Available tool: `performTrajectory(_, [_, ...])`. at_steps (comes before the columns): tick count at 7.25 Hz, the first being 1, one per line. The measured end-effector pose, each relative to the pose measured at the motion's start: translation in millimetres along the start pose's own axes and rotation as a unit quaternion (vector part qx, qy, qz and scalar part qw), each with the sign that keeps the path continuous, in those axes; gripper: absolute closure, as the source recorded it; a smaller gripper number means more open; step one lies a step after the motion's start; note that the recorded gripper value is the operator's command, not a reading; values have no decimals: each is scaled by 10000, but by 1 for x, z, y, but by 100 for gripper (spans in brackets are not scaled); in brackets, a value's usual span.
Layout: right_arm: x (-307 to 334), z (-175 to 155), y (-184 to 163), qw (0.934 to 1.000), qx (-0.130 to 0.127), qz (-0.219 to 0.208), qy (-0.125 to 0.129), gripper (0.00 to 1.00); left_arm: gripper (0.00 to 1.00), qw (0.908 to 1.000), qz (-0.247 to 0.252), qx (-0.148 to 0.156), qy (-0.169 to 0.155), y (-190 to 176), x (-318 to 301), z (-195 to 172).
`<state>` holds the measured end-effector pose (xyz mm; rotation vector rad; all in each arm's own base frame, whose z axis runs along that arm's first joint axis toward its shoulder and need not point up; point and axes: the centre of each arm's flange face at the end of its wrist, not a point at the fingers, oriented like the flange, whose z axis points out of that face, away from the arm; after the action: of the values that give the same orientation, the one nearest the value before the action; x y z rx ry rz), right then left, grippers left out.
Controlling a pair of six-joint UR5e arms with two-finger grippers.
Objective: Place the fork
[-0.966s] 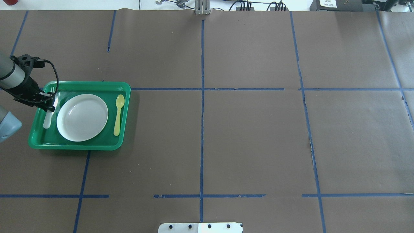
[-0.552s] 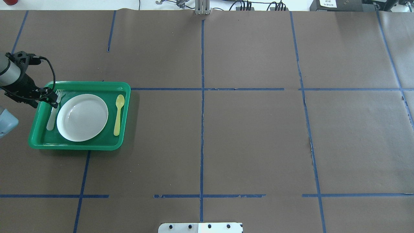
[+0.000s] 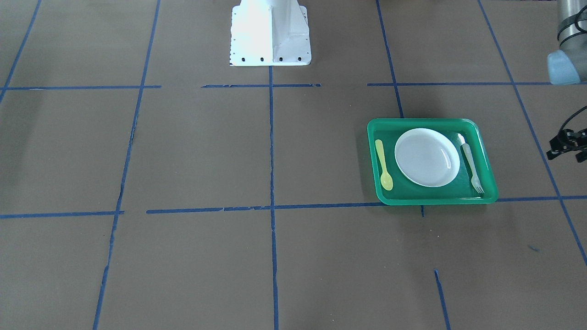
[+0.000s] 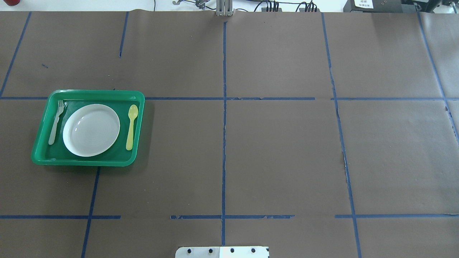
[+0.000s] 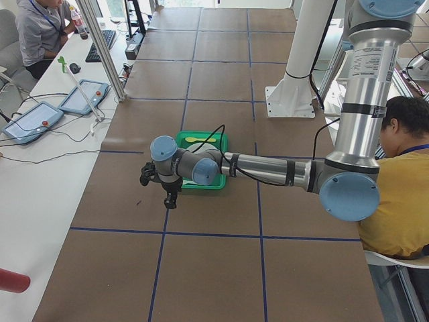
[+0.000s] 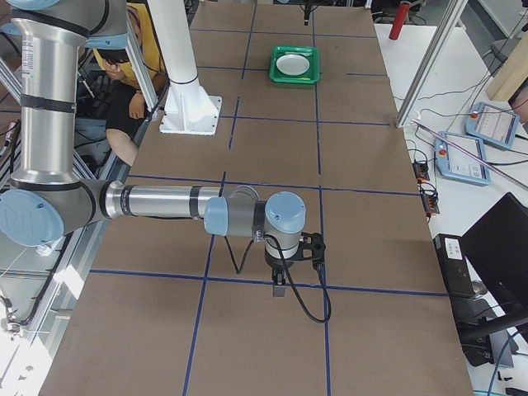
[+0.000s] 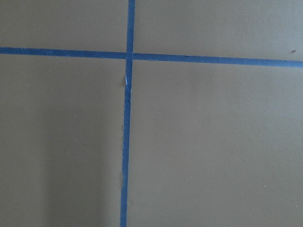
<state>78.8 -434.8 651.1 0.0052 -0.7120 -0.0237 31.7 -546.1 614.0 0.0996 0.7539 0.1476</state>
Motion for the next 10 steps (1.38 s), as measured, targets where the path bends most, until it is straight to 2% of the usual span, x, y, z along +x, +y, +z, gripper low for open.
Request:
performTrajectory(2, [0,0,0,10000,0,-3,0,0,20,9998,145,-57,-123,29,-91,-49])
performTrajectory(4, [0,0,0,10000,0,-4,0,0,1,9999,70,-60,-121,48,-133,-70])
performTrajectory(10, [0,0,0,10000,0,-3,0,0,0,9998,-95,-108,104,73,-144,-61])
